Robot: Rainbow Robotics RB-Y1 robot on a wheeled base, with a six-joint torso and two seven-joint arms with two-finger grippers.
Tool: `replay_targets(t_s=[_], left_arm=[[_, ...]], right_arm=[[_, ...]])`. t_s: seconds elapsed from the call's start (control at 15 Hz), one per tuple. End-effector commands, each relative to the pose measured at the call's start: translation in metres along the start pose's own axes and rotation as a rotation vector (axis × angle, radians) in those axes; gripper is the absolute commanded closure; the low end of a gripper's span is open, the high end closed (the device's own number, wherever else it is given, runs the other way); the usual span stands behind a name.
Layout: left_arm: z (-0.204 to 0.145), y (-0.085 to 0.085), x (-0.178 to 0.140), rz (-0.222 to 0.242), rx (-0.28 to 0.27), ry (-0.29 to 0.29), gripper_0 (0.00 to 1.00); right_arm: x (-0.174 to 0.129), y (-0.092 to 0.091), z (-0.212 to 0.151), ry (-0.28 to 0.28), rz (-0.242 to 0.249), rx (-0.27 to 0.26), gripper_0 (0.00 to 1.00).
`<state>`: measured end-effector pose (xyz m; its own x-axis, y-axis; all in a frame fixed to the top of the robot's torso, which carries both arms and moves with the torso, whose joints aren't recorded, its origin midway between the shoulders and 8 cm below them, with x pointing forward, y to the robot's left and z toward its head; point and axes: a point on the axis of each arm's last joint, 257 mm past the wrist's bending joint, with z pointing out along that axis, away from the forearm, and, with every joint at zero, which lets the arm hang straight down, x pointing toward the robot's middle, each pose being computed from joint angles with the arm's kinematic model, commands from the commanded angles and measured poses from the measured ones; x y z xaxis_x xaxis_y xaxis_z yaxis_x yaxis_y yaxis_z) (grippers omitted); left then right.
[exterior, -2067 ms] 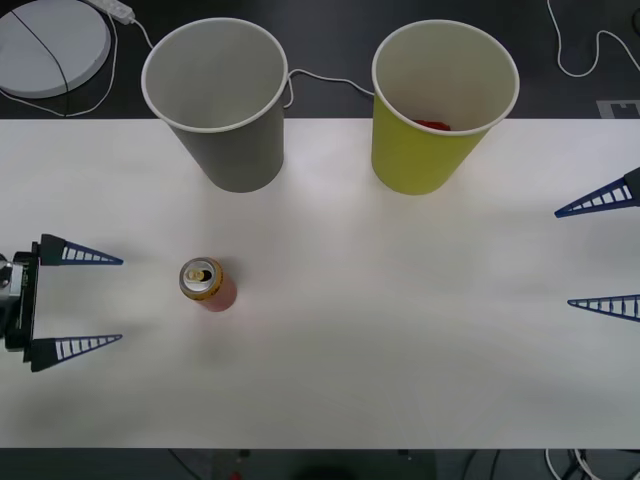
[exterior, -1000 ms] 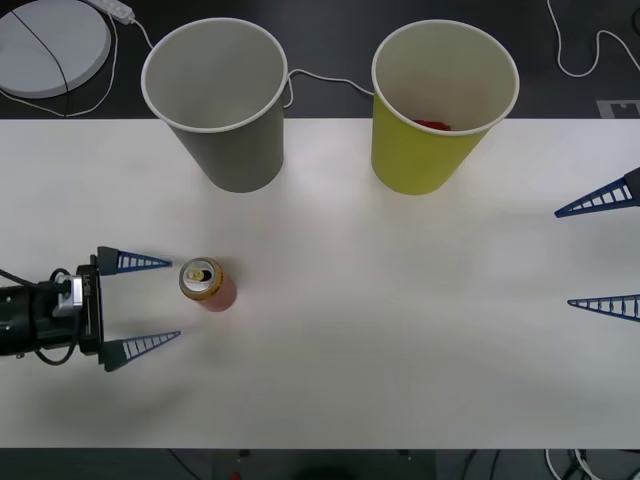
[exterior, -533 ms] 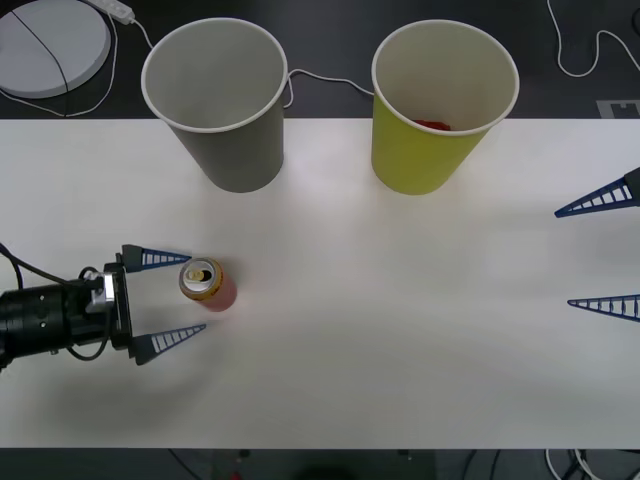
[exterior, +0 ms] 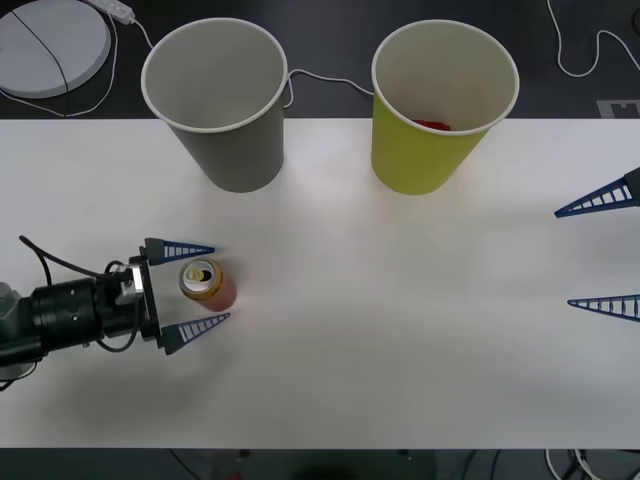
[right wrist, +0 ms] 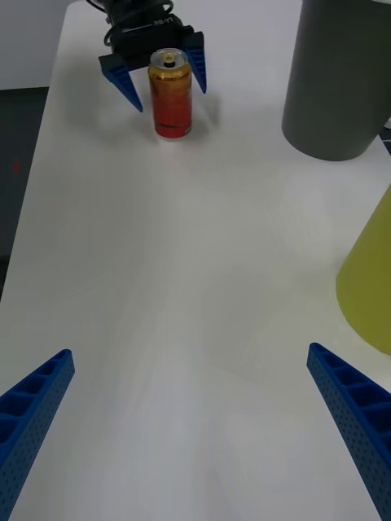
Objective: Put the can into the green bin and the plastic bottle into the gray bin
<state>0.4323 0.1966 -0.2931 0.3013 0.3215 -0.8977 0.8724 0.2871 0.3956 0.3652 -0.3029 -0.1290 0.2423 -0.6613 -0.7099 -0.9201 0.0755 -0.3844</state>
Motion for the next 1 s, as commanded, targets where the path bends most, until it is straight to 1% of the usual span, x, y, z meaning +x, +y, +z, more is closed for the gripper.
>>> replay_targets(t_s=[0.07, 0.47, 0.53, 0.6, 0.67, 0.73, 0.8, 1.0], left_arm=[[0.0082, -0.0002, -0.0006, 0.003, 0.001, -0.001, 0.0], [0.0139, -0.0011, -0.0013, -0.007, 0.001, -0.005, 0.0], [0.0139, -0.0014, -0.001, -0.008, 0.002, -0.004, 0.05], [0.0144, -0.0018, -0.0002, -0.011, 0.002, -0.003, 0.65], [0.0144, -0.0021, -0.0005, -0.011, 0.003, -0.004, 0.86], [0.0146, -0.0025, -0.0004, -0.01, 0.005, -0.003, 0.98], [0.0144, -0.0023, -0.0002, -0.014, 0.004, -0.003, 1.0], [0.0146, -0.0025, -0.0004, -0.018, 0.005, -0.003, 1.0]], right_arm=[[0.0, 0.0, 0.0, 0.0, 0.0, 0.0, 0.0], [0.0, 0.0, 0.0, 0.0, 0.0, 0.0, 0.0], [0.0, 0.0, 0.0, 0.0, 0.0, 0.0, 0.0], [0.0, 0.0, 0.0, 0.0, 0.0, 0.0, 0.0], [0.0, 0.0, 0.0, 0.0, 0.0, 0.0, 0.0], [0.0, 0.0, 0.0, 0.0, 0.0, 0.0, 0.0], [0.0, 0.0, 0.0, 0.0, 0.0, 0.0, 0.0], [0.0, 0.0, 0.0, 0.0, 0.0, 0.0, 0.0]])
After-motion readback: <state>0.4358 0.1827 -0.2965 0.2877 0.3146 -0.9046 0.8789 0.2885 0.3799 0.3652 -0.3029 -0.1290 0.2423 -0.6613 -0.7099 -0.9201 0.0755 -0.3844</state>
